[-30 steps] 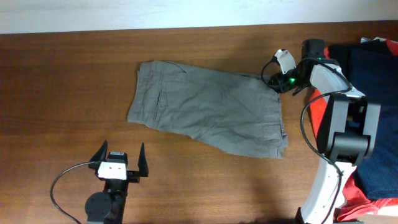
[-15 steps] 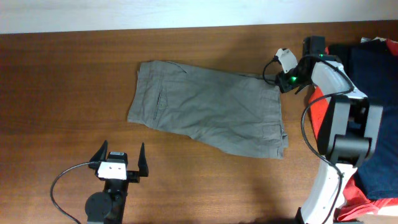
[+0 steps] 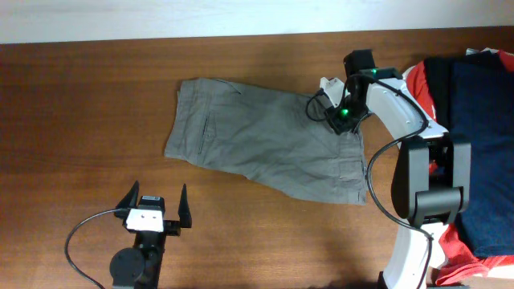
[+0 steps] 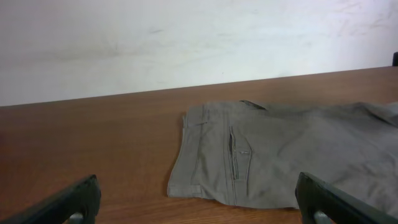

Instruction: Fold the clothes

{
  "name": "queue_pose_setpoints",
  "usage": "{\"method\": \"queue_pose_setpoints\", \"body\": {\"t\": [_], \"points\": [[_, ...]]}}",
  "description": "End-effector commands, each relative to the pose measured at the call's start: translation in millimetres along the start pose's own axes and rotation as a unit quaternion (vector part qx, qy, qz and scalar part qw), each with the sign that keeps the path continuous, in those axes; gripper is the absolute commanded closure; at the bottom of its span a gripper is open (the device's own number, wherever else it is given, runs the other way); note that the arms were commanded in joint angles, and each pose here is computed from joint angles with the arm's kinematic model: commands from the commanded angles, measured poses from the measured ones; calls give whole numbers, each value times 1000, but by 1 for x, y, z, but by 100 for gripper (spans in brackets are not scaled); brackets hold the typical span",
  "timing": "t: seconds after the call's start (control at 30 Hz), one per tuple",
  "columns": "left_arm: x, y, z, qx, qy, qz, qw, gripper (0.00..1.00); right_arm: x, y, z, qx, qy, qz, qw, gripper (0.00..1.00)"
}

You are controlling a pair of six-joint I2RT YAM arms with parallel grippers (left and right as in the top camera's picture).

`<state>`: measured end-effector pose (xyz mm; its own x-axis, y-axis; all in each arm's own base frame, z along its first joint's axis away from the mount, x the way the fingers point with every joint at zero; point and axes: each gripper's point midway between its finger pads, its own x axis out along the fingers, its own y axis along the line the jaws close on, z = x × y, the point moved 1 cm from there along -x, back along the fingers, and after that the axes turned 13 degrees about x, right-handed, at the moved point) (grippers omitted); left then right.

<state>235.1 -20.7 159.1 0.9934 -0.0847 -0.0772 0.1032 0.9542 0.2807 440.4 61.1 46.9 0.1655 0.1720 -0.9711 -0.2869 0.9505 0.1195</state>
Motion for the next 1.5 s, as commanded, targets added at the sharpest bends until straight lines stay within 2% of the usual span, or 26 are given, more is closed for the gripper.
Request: {"method": "queue_pose_setpoints", "body": {"t": [0.0, 0.07, 0.17, 0.27, 0.33, 0.37, 0.43, 0.6, 0.73, 0.9, 1.1, 1.2, 1.23, 1.27, 1.3, 1.33, 1.47], "points": [[0, -1, -2, 6, 1, -1, 1000, 0, -6, -10, 16, 0, -37, -28, 999, 77], [0, -1, -2, 6, 1, -1, 1000, 0, -7, -12, 27, -9, -60, -32, 998, 59], [0, -1, -2, 6, 1, -1, 1000, 0, -7, -12, 30, -15, -67, -34, 997, 49], [0, -1, -2, 6, 1, -1, 1000, 0, -8, -19, 31, -22, -68, -57, 996, 42], [0, -1, -2, 6, 1, -1, 1000, 0, -21, -6, 38, -23, -89, -24, 995, 41], [0, -1, -2, 6, 1, -1, 1000, 0, -29, -8, 41, -22, -100, -31, 994, 37], [0, -1, -2, 6, 1, -1, 1000, 0, -38, -30, 48, -3, -114, -97, 989, 33], [0, -1, -2, 6, 1, -1, 1000, 0, -36, -39, 47, 14, -113, -116, 987, 31], [0, -1, -2, 6, 1, -1, 1000, 0, -22, -77, 37, 52, -103, -117, 986, 32], [0, -1, -2, 6, 1, -1, 1000, 0, -23, -63, 29, 77, -114, 31, 990, 32], [0, -1, -2, 6, 1, -1, 1000, 0, -4, -70, 11, 97, -75, 38, 992, 35], [0, -1, -2, 6, 1, -1, 1000, 0, 4, -74, 14, 97, -79, 37, 991, 37], [0, -1, -2, 6, 1, -1, 1000, 0, 3, -74, 15, 97, -81, 36, 991, 48], [0, -1, -2, 6, 1, -1, 1000, 0, 3, -74, 15, 97, -81, 37, 991, 64], [0, -1, -2, 6, 1, -1, 1000, 0, 3, -74, 14, 97, -80, 37, 991, 70], [0, -1, -2, 6, 1, -1, 1000, 0, 4, -74, 14, 97, -79, 37, 991, 73], [0, -1, -2, 6, 1, -1, 1000, 0, 4, -73, 13, 97, -77, 38, 992, 73]]}}
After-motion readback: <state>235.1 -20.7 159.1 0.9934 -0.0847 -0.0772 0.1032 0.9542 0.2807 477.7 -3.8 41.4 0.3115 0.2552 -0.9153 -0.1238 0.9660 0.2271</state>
